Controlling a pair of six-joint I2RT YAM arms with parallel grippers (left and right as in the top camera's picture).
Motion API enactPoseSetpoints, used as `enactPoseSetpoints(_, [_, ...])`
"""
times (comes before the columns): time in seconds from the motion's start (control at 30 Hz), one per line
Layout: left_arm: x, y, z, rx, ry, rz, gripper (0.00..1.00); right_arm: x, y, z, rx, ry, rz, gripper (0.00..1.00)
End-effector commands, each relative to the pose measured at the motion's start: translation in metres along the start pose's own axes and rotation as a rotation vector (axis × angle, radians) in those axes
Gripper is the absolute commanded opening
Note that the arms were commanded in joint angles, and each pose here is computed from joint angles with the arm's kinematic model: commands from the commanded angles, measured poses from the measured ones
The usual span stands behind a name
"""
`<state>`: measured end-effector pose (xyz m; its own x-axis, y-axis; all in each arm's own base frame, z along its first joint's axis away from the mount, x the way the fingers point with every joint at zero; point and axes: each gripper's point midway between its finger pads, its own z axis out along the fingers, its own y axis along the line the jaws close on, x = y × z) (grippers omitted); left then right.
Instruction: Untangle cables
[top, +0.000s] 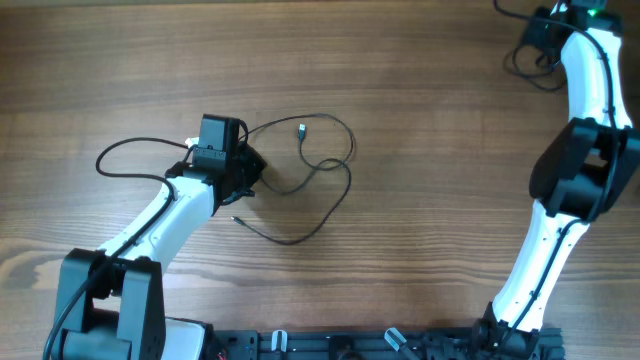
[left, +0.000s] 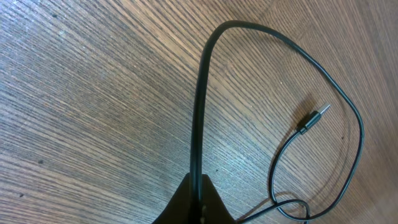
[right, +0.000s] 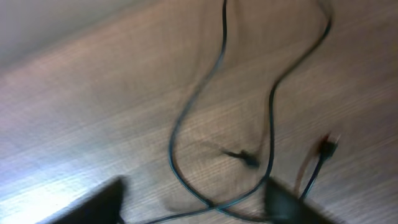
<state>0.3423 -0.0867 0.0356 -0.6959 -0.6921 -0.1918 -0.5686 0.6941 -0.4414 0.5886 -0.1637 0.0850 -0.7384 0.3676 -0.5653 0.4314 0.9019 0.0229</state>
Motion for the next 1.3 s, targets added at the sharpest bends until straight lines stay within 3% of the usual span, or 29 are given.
enactPoseSetpoints(0.0, [0.0,0.002,0.002,-0.012,-0.006,0.028,0.04,0.02,-0.001,0.01,0.02,0.07,0.002,1.0])
enactPoseSetpoints(0.13, [0.0,0.002,0.002,-0.012,-0.006,0.028,0.04,0.026,0.0,-0.008,0.008,0.111,-0.001,1.0])
enactPoseSetpoints(0.37, [0.0,0.002,0.002,-0.012,-0.006,0.028,0.06,0.021,0.055,-0.1,-0.258,0.139,-0.031,1.0])
enactPoseSetpoints(0.7, [0.0,0.002,0.002,-0.013,-0.006,0.028,0.04,0.115,0.133,-0.22,-0.424,0.39,-0.361,1.0])
enactPoseSetpoints(0.9, [0.001,0.001,0.002,-0.012,-0.005,0.028,0.04,0.124,0.117,-0.319,-0.447,0.328,-0.394,1.0])
enactPoseSetpoints(1.0, [0.003,-0.001,0.002,0.0,0.011,-0.022,0.04,0.132,0.107,-0.341,-0.454,0.307,-0.41,1.0])
enactPoseSetpoints(1.17, [0.025,-0.015,0.001,0.054,0.118,-0.242,0.04,0.173,0.081,-0.367,-0.441,0.342,-0.375,1.0])
enactPoseSetpoints(1.27, [0.038,-0.034,0.001,0.098,0.131,-0.219,0.04,0.202,0.068,-0.373,-0.453,0.315,-0.344,1.0])
